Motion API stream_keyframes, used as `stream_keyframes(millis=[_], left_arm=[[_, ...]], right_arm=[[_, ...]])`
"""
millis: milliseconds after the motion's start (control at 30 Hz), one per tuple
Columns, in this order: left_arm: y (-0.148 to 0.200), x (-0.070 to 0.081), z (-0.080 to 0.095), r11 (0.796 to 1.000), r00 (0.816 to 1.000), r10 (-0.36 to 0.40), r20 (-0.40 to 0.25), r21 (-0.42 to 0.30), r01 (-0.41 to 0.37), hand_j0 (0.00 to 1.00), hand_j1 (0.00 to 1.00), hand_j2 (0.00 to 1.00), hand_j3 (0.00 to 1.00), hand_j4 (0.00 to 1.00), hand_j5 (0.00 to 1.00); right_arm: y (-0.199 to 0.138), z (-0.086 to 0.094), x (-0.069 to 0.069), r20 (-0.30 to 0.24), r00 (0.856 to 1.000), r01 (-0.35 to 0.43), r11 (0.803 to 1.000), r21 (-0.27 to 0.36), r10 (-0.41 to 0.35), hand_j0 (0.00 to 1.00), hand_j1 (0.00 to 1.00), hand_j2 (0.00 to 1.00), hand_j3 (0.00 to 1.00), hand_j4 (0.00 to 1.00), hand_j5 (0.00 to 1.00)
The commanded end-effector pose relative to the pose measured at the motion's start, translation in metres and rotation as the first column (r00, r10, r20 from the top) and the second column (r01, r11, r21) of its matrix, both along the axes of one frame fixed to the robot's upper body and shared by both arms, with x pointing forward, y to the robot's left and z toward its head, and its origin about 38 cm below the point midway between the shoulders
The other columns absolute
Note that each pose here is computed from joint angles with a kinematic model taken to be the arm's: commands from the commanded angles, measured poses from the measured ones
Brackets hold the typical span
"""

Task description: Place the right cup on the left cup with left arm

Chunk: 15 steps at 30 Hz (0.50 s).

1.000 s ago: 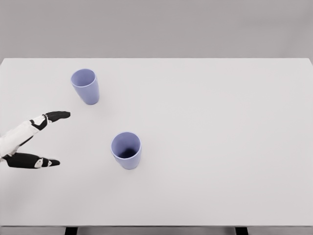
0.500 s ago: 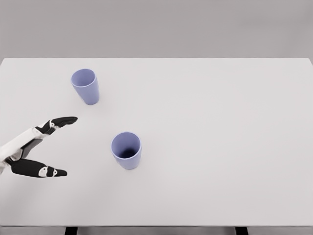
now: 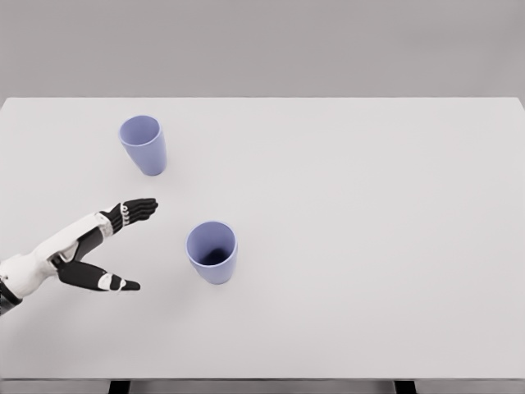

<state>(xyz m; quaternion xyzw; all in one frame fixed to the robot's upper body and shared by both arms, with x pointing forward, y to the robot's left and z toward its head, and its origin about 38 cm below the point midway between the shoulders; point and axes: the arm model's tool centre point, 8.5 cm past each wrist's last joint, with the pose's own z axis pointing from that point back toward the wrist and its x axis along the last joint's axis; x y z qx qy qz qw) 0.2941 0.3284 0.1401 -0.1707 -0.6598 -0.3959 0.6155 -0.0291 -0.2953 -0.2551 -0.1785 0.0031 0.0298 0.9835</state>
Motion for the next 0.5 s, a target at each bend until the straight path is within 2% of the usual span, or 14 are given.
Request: stream_keyframes(millis=[0,100,200,467], left_arm=[[-0.008,-0.003,-0.009,1.000,0.999,-0.002,-0.036,-0.018,0.001,1.00,1.00,1.00,1.00,1.00,1.00],[-0.014,0.000,-0.010,1.000,1.000,-0.004,-0.018,-0.021,0.004,1.00,1.00,1.00,1.00,1.00,1.00],[-0.027,0.002,-0.015,1.000,0.999,-0.014,0.030,0.027,0.013,1.00,1.00,1.00,1.00,1.00,1.00],[-0.032,0.002,-0.016,0.999,0.998,-0.019,0.061,0.044,0.017,1.00,1.00,1.00,1.00,1.00,1.00]], right_arm=[[0.000,0.000,0.000,0.001,1.000,0.000,1.000,0.000,0.000,1.00,1.00,1.00,1.00,1.00,1.00],[0.000,0.000,0.000,0.001,1.000,0.000,1.000,0.000,0.000,1.00,1.00,1.00,1.00,1.00,1.00],[0.000,0.000,0.000,0.001,1.000,0.000,1.000,0.000,0.000,1.00,1.00,1.00,1.00,1.00,1.00],[0.000,0.000,0.000,0.000,1.000,0.000,1.000,0.000,0.000,1.00,1.00,1.00,1.00,1.00,1.00]])
